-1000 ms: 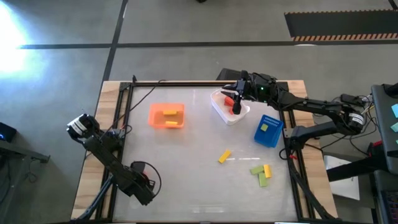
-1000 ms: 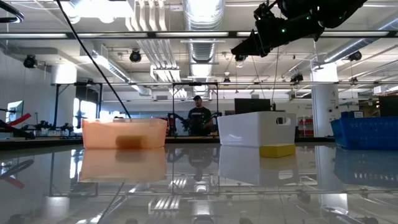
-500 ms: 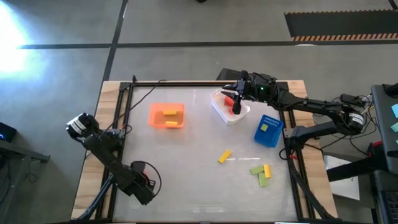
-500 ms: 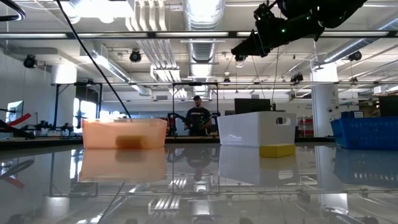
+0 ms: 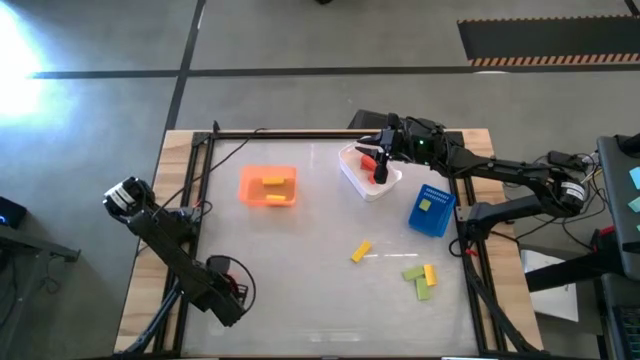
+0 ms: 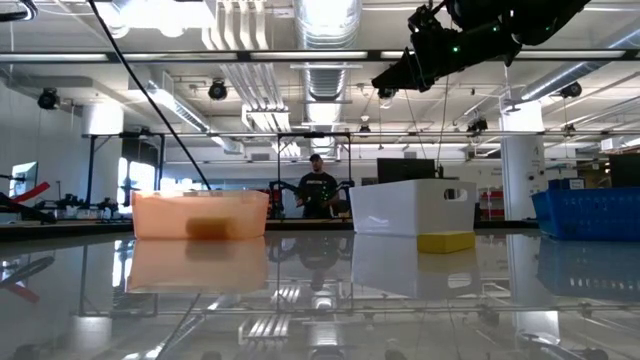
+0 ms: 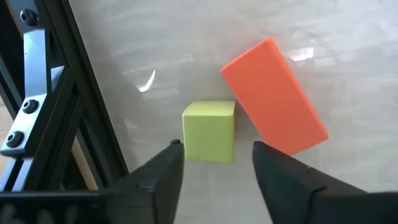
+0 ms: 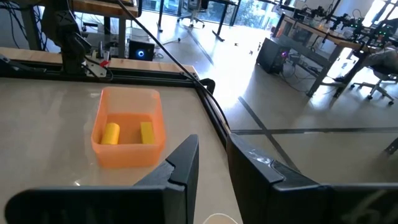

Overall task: Sort & place blocks by color
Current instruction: Put the green block into the blue bin

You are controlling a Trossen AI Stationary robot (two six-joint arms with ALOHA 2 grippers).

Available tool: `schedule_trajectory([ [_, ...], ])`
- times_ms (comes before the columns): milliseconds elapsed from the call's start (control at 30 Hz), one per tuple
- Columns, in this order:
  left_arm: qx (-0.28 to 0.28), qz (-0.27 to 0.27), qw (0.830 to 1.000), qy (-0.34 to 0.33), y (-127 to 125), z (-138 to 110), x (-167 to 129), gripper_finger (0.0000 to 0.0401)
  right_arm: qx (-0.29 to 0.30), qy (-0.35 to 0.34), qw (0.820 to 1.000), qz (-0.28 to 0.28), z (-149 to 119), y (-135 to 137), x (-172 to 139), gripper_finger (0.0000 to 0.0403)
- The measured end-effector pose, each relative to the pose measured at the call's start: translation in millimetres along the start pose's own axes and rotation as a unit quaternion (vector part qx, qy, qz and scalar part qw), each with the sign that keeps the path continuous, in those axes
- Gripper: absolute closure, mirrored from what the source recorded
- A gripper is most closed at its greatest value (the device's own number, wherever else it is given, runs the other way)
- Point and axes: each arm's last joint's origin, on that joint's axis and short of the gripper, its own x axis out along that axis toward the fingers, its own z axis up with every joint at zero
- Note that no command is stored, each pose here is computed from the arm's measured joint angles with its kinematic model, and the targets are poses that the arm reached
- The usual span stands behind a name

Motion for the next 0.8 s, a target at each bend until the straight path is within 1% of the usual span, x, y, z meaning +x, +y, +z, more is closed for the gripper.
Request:
schedule_trajectory([
  [100, 0.003, 0.003, 1.0, -0.004, -0.3, 0.2, 2.4, 0.0199, 0.0, 0.0, 1.0, 0.0, 0.0, 0.1, 0.0, 0.033],
  [167, 0.004, 0.006, 1.0, -0.006, 0.2, 0.7, 4.9, 0.0188, 0.0, 0.0, 1.0, 0.0, 0.0, 0.1, 0.0, 0.033],
  [400, 0.013, -0.005, 1.0, 0.001, 1.1, 2.7, 20.0, 0.0184, 0.0, 0.0, 1.0, 0.0, 0.0, 0.0, 0.0, 0.033],
  [533, 0.015, -0.022, 1.0, 0.014, -0.4, 2.8, 27.6, 0.0184, 0.0, 0.0, 1.0, 0.0, 0.0, 0.1, 0.0, 0.033],
  [667, 0.017, -0.034, 0.999, 0.022, -1.2, 3.2, 33.4, 0.0196, 0.0, 0.0, 1.0, 0.0, 0.0, 0.1, 0.0, 0.033],
  [800, 0.017, -0.039, 0.999, 0.024, -1.9, 3.1, 33.5, 0.0233, 0.0, 0.0, 1.0, 0.0, 0.0, 0.0, 0.0, 0.033],
])
